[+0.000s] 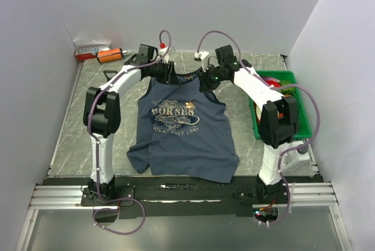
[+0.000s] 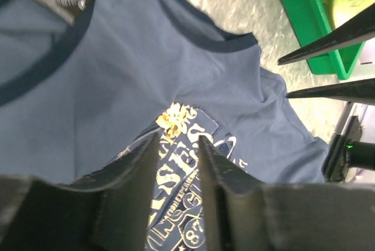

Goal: Remove the brooch from the garment

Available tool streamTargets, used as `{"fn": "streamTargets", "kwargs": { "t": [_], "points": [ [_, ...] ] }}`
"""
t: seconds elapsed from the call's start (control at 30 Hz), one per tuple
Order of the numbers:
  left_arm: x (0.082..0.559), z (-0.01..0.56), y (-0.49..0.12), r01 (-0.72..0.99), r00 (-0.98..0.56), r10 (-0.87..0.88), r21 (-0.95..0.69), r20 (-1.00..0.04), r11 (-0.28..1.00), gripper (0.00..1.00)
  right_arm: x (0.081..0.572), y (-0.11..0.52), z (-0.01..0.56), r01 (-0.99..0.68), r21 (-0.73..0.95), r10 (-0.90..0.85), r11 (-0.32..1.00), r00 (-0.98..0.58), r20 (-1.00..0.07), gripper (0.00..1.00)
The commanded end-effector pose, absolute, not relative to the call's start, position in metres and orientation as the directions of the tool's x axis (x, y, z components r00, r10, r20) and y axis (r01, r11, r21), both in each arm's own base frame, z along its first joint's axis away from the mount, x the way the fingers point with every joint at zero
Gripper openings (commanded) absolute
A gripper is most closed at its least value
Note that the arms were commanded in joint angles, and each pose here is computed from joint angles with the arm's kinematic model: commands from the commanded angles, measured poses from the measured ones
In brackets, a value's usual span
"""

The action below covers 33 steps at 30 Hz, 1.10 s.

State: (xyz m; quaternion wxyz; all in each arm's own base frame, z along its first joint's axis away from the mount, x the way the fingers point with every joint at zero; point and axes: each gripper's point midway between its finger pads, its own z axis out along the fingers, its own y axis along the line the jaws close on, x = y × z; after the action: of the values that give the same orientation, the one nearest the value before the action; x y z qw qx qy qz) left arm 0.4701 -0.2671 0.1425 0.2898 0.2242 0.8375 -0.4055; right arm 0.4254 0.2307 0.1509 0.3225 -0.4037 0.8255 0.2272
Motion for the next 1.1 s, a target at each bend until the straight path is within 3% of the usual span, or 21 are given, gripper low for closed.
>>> {"fn": "streamTargets", "kwargs": {
  "t": [0.0,0.07,0.13,0.27,0.37,0.6,1.07],
  "points": [
    [0.476,0.135,-0.25,0.461,-0.84,0.041,-0.671,-0.542,0.58,0.33,0.448,0.248,0.14,-0.844,0.023,-0.574,0.536,-0.384,-0.724,0.37],
    [0.469,0.13,-0.233,0.412,-0.874,0.026,-0.711,-0.485,0.57,0.31,0.451,0.254,0.134,-0.867,-0.038,-0.62,0.497,-0.324,-0.715,0.37],
    [0.461,0.132,-0.222,0.423,-0.87,0.045,-0.695,-0.492,0.582,0.32,0.455,0.256,0.127,-0.897,-0.09,-0.67,0.433,-0.253,-0.698,0.38],
    [0.45,0.124,-0.212,0.449,-0.855,0.081,-0.652,-0.513,0.611,0.42,0.452,0.261,0.117,-0.942,-0.119,-0.721,0.314,-0.155,-0.675,0.39],
    [0.443,0.125,-0.212,0.447,-0.857,0.077,-0.66,-0.51,0.604,0.44,0.446,0.267,0.115,-0.964,-0.179,-0.743,0.196,-0.027,-0.669,0.36],
    [0.428,0.136,-0.21,0.466,-0.853,0.103,-0.66,-0.511,0.589,0.45,0.415,0.291,0.097,-0.945,-0.281,-0.75,-0.17,0.309,-0.585,0.34],
    [0.407,0.149,-0.199,0.471,-0.842,0.11,-0.622,-0.528,0.626,0.46,0.422,0.305,0.061,-0.816,-0.365,-0.694,-0.447,0.574,-0.434,0.33]
  ]
}}
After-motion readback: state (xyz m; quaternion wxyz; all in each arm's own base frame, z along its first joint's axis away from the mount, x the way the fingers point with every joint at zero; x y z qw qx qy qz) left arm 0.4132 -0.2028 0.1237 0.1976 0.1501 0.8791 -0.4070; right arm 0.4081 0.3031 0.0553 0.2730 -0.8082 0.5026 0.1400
